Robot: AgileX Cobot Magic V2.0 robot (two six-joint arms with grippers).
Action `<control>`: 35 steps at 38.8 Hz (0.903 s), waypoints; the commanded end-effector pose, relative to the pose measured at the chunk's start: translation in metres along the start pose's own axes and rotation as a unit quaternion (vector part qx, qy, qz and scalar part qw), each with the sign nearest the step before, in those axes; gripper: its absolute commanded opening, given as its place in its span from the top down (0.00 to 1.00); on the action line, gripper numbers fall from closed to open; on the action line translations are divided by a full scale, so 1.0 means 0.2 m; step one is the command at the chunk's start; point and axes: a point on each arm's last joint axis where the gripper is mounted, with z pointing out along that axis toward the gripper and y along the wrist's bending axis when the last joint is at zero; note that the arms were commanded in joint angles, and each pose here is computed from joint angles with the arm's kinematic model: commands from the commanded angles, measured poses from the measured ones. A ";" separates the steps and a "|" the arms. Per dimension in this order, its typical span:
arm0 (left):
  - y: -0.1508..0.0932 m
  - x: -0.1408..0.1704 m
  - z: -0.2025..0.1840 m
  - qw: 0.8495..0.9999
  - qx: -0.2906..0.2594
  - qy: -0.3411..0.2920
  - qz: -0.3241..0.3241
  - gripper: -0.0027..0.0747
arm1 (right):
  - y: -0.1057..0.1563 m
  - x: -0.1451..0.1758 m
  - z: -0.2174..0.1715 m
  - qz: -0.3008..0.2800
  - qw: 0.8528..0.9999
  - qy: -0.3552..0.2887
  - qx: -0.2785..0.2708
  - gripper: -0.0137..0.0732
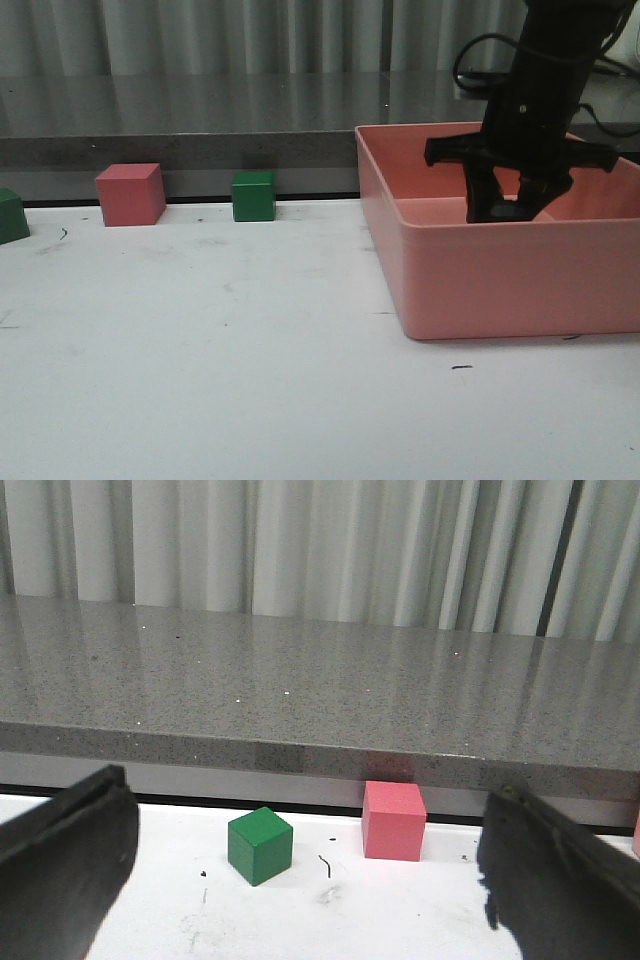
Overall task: Place and stand button with both arms
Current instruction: 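Lower the right gripper into the pink bin and grasp the yellow button, then lift the button out of the bin and carry it toward the cubes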
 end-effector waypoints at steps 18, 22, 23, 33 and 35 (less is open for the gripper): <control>-0.01 -0.09 0.00 0.999 0.005 -0.053 -0.001 0.11 | 0.26 0.04 -0.80 -0.063 0.980 -0.169 -0.084 0.50; -0.01 -0.09 0.00 0.999 0.005 -0.053 -0.001 0.11 | 0.41 0.12 -0.81 -0.099 0.976 -0.162 -0.107 0.50; -0.01 -0.09 0.00 0.999 0.005 -0.053 -0.001 0.11 | 0.45 0.14 -0.81 -0.110 0.975 -0.159 -0.113 0.50; -0.01 -0.09 0.00 0.999 0.005 -0.053 -0.001 0.11 | 0.85 0.31 -0.73 -0.177 0.959 -0.123 -0.183 0.50; -0.01 -0.09 0.00 0.999 0.005 -0.053 -0.001 0.11 | 0.93 0.33 -0.70 -0.190 0.957 -0.113 -0.188 0.50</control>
